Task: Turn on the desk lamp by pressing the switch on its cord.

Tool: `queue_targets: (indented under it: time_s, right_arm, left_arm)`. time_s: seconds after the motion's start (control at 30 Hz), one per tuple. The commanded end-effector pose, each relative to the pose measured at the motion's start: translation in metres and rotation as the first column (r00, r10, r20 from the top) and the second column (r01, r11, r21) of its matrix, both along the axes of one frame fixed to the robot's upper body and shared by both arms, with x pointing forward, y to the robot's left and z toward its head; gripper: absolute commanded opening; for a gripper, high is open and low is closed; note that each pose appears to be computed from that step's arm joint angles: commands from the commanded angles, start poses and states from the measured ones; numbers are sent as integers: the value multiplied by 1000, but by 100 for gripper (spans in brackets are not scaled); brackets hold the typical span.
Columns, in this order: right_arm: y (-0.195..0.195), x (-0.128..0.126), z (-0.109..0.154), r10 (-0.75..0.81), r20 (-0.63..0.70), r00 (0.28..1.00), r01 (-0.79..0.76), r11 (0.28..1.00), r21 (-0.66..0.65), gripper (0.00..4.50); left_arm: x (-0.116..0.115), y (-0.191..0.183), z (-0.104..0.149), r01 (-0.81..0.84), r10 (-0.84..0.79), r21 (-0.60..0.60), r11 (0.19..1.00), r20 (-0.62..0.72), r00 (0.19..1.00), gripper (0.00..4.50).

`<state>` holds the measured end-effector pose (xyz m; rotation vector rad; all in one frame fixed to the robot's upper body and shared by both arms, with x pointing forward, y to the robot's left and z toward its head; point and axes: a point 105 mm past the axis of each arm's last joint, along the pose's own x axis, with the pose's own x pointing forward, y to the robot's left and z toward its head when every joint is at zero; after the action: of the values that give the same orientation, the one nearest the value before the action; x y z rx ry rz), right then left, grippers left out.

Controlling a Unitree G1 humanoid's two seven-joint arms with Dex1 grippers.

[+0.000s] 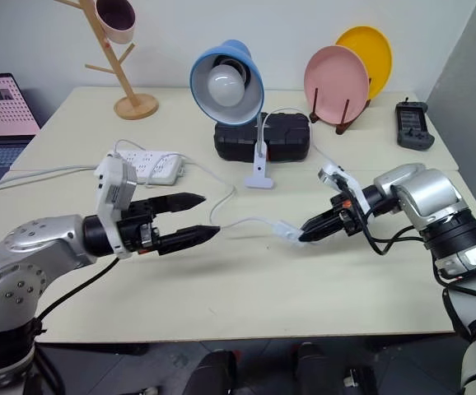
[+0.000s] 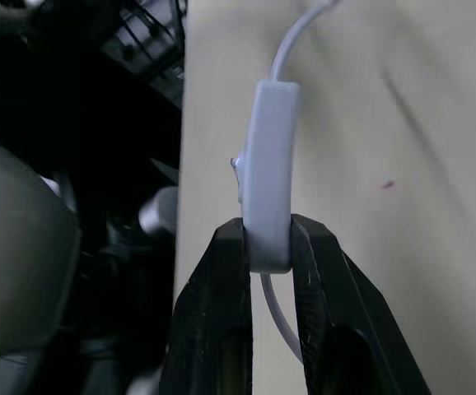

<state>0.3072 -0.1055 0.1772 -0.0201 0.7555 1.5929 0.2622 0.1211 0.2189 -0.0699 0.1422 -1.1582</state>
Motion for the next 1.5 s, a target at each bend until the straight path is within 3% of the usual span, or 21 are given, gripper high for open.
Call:
queue_targets:
  time_s: [0.03, 0.17, 0.27, 0.4, 0.63, 0.93, 1.33, 1.5]
  right_arm:
    - [8, -1, 35, -26, -71, 997, 34, 992, 123, 31]
    - [14, -4, 47, -75, -170, 983, 108, 976, 190, 31]
    - [13, -1, 44, -123, -191, 974, 160, 968, 193, 31]
    - [14, 1, 45, -144, -200, 969, 185, 962, 200, 31]
    - [24, -23, 67, -37, -245, 969, 100, 964, 248, 31]
    - [25, -31, 65, -29, -248, 968, 88, 969, 231, 31]
    - [24, -29, 63, -45, -243, 969, 102, 968, 228, 31]
    - [24, -30, 61, -43, -242, 969, 100, 969, 226, 31]
  left_arm:
    - [-19, -13, 6, 65, -76, -126, 990, -91, 993, 450]
    - [-39, -28, -7, -13, -98, -377, 926, -274, 957, 450]
    - [-45, -30, -7, -93, -82, -463, 882, -344, 935, 450]
    - [-44, -28, -12, -170, -46, -487, 856, -400, 915, 450]
    - [-21, -38, -17, -274, -93, -642, 716, -476, 875, 450]
    - [-18, -48, -17, -248, -136, -677, 693, -460, 877, 450]
    - [-23, -53, -13, -176, -177, -656, 734, -435, 883, 228]
    - [-25, -56, -9, -152, -197, -660, 735, -423, 884, 218]
